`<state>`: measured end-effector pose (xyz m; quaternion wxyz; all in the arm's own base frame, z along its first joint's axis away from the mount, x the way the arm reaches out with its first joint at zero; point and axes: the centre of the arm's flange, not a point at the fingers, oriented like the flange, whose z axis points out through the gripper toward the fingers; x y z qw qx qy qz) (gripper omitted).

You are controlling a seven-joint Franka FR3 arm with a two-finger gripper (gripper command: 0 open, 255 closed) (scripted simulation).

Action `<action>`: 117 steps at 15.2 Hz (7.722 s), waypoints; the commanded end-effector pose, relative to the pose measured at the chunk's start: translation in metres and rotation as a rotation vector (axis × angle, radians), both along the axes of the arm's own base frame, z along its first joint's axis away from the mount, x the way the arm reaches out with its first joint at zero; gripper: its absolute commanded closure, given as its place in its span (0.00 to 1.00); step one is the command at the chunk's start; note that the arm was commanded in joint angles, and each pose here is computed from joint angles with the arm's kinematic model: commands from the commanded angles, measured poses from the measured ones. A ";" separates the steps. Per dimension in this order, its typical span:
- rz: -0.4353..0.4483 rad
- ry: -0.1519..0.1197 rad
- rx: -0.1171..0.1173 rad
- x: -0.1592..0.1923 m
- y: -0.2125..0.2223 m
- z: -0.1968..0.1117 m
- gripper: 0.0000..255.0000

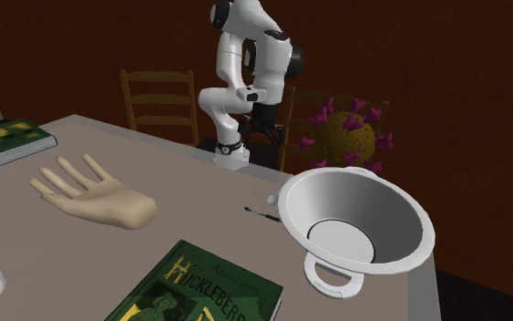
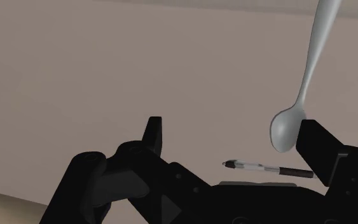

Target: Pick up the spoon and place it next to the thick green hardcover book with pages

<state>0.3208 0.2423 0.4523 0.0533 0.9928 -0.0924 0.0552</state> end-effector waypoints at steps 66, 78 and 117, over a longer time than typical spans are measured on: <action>-0.044 -0.011 -0.059 0.098 0.043 0.005 1.00; -0.044 -0.011 -0.059 0.189 -0.014 -0.015 1.00; -0.044 -0.011 -0.059 0.184 -0.005 -0.058 0.00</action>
